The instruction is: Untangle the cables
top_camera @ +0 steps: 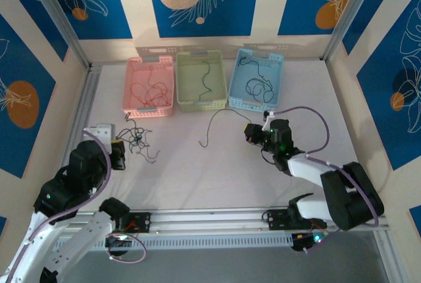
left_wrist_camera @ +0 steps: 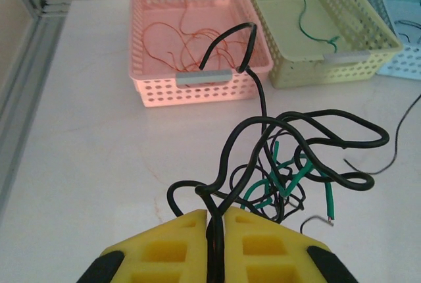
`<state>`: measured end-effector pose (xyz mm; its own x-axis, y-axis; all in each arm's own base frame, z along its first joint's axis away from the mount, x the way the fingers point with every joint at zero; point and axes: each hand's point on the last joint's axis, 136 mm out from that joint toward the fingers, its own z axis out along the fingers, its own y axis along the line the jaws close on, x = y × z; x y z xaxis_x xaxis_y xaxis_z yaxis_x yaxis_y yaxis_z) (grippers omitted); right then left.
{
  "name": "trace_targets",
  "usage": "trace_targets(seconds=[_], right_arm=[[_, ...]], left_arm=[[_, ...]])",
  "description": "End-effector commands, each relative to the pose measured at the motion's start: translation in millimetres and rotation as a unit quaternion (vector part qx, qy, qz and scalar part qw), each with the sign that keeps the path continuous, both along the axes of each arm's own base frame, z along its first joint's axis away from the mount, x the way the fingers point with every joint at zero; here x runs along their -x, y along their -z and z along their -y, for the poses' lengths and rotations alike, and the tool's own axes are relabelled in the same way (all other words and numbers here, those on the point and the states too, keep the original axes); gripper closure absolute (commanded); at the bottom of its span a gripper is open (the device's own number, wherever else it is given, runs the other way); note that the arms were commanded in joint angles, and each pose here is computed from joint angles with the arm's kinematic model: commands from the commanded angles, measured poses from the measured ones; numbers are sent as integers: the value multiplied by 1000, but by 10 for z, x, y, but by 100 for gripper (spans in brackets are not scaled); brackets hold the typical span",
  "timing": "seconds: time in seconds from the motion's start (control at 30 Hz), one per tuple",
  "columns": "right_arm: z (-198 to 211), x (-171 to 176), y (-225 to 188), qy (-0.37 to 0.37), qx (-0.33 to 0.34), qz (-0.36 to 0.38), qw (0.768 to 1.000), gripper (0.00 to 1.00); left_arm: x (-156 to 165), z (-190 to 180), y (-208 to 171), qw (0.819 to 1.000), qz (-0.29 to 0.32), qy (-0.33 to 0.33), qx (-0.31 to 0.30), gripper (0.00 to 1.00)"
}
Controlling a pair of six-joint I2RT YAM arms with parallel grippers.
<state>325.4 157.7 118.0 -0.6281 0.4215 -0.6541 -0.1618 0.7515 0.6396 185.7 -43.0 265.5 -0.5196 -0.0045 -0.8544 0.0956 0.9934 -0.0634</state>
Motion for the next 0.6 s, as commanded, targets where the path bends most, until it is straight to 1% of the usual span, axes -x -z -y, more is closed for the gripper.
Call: trace_targets(seconds=[0.0, 0.1, 0.2, 0.3, 0.4, 0.57], right_arm=[[76, -66, -527, 11, 43, 56, 997, 100], [239, -122, -934, 40, 65, 78, 994, 100], [488, -257, -1239, 84, 69, 74, 991, 100], [721, -461, -1556, 126, 31, 75, 989, 100], [861, -734, -1790, 149, -3, 76, 986, 100], [968, -1320, -1882, 170, -50, 51, 983, 100]], left_arm=[[-51, 159, 51, 999, -16, 34, 6, 100], [-78, 243, 121, 998, -33, 50, 6, 100], [-94, 284, 166, 997, -43, 57, 5, 100], [-97, 297, 182, 997, -46, 60, 5, 100], [-100, 310, 196, 997, -49, 62, 6, 100], [-102, 320, 207, 997, -51, 64, 6, 100]])
